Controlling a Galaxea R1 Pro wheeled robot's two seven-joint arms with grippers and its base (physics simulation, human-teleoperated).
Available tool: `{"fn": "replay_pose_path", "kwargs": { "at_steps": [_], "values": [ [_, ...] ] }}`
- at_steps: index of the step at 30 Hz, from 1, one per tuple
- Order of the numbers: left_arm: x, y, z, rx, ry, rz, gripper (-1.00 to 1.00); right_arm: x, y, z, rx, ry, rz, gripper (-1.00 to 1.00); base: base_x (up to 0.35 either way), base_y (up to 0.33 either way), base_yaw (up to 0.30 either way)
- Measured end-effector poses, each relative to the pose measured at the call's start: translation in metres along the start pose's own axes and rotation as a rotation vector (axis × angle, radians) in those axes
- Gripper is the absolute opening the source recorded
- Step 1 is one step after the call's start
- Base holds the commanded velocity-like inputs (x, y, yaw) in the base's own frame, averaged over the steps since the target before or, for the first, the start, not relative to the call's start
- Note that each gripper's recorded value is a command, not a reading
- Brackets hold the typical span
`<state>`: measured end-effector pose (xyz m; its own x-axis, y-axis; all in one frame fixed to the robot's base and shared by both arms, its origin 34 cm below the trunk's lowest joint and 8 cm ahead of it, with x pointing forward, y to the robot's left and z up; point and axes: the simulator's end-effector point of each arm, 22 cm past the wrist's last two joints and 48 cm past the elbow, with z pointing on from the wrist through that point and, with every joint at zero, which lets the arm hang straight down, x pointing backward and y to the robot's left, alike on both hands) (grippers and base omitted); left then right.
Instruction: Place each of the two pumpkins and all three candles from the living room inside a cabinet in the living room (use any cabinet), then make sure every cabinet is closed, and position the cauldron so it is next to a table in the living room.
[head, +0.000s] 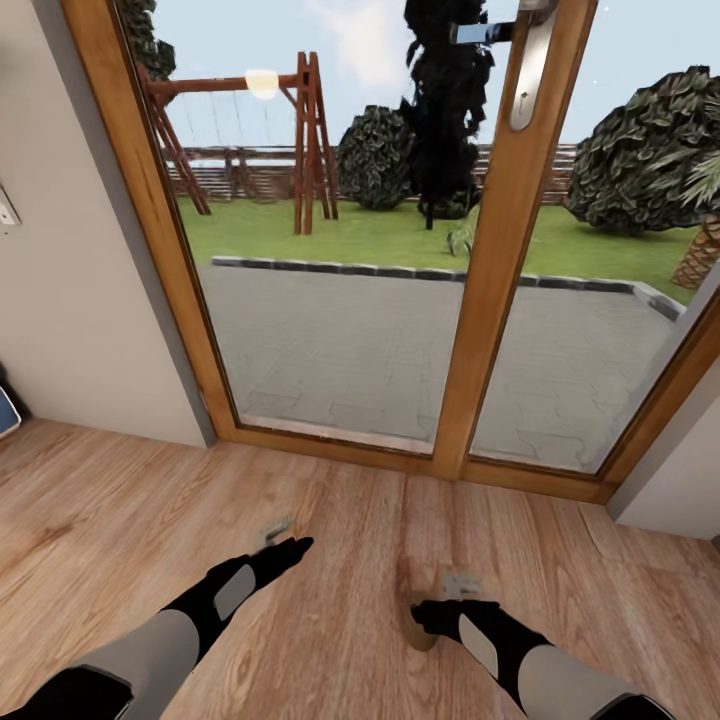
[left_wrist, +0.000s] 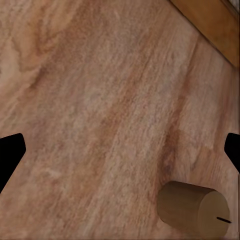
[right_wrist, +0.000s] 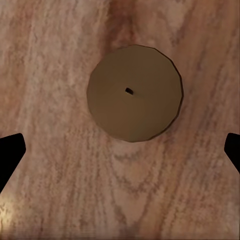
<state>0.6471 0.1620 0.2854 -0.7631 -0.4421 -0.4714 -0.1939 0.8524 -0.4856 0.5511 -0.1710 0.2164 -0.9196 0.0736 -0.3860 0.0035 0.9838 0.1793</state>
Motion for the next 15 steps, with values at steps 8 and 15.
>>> {"fn": "replay_pose_path", "kwargs": {
  "at_steps": [8, 15],
  "values": [
    [-0.026, -0.031, -0.004, 0.021, 0.010, 0.037, 1.00, 0.004, -0.001, 0.001, 0.002, 0.007, -0.003, 1.00, 0.000, 0.000, 0.000],
    [-0.014, -0.030, 0.002, 0.020, 0.057, 0.030, 1.00, 0.013, -0.001, 0.007, -0.001, 0.027, -0.002, 1.00, 0.000, 0.000, 0.000]
  ]
}}
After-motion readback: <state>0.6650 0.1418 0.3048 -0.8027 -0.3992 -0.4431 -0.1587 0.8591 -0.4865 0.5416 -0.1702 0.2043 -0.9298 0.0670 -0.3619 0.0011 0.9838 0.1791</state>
